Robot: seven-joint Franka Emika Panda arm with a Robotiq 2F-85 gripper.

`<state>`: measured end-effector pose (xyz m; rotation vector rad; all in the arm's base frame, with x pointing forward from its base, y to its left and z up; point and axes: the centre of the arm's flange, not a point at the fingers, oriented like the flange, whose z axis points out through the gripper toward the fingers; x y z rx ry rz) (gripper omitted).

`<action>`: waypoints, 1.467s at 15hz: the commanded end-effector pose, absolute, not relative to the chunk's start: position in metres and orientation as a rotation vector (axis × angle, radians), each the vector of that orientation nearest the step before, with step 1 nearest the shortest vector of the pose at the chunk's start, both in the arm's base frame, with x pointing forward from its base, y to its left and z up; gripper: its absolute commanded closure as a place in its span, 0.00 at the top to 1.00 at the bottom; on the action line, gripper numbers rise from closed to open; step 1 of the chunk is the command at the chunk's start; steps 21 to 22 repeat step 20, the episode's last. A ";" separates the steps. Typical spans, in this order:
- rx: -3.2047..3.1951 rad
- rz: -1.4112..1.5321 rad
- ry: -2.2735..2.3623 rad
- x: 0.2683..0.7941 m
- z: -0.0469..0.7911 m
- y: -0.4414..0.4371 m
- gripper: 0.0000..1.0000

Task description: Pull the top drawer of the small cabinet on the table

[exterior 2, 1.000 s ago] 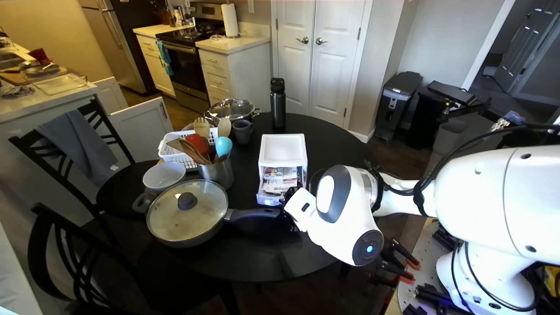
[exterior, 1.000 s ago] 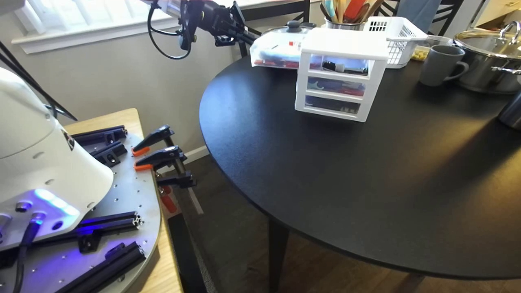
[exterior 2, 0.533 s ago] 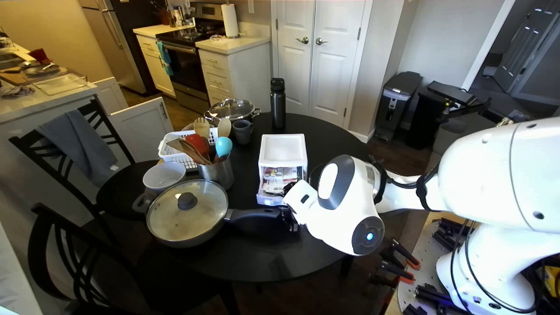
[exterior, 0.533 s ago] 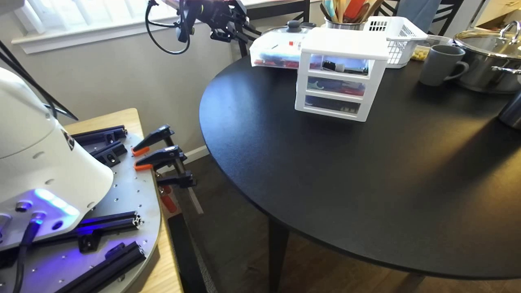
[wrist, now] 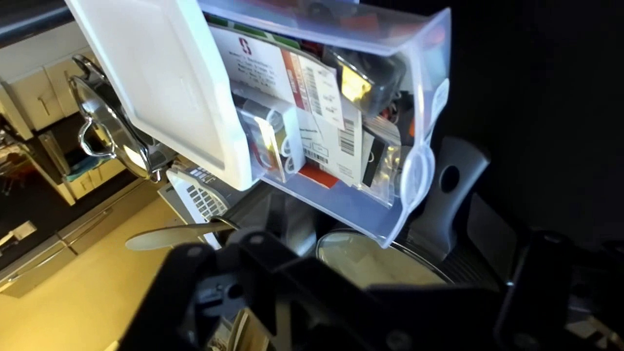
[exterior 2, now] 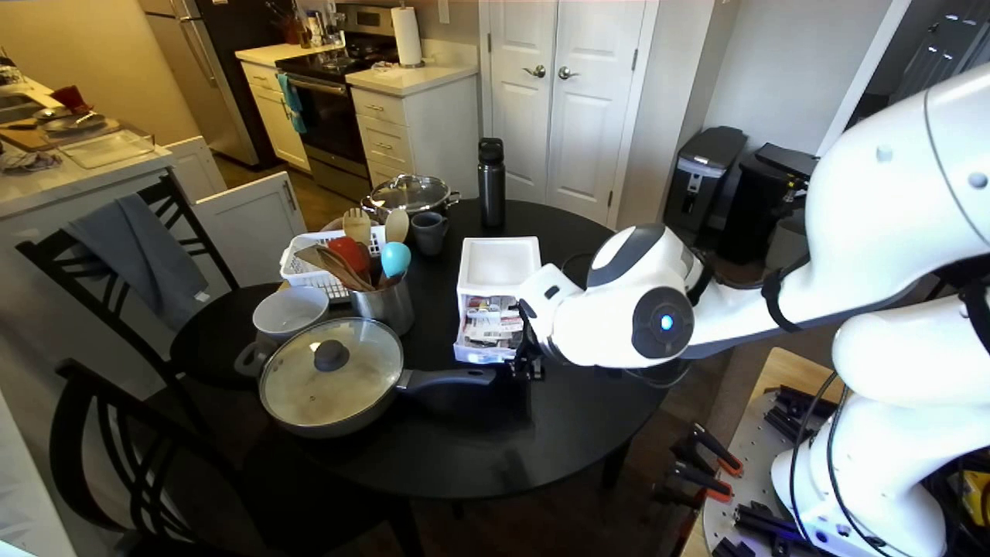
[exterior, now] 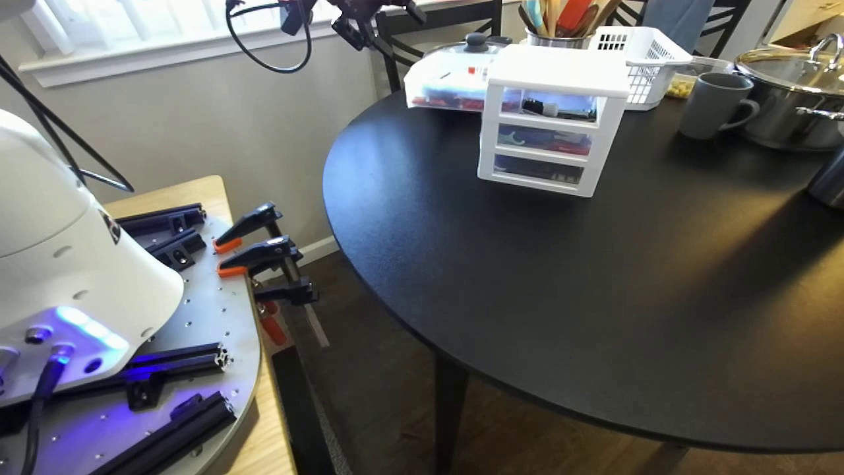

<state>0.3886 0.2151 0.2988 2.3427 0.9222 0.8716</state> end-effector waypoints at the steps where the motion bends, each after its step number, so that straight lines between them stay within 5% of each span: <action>1: 2.543 0.813 0.915 0.386 0.367 0.190 1.00; 11: 3.053 0.698 0.732 0.412 0.381 0.162 1.00; 12: 2.946 0.731 0.719 0.434 0.305 0.182 1.00; 22: 2.960 0.722 0.726 0.435 0.303 0.184 1.00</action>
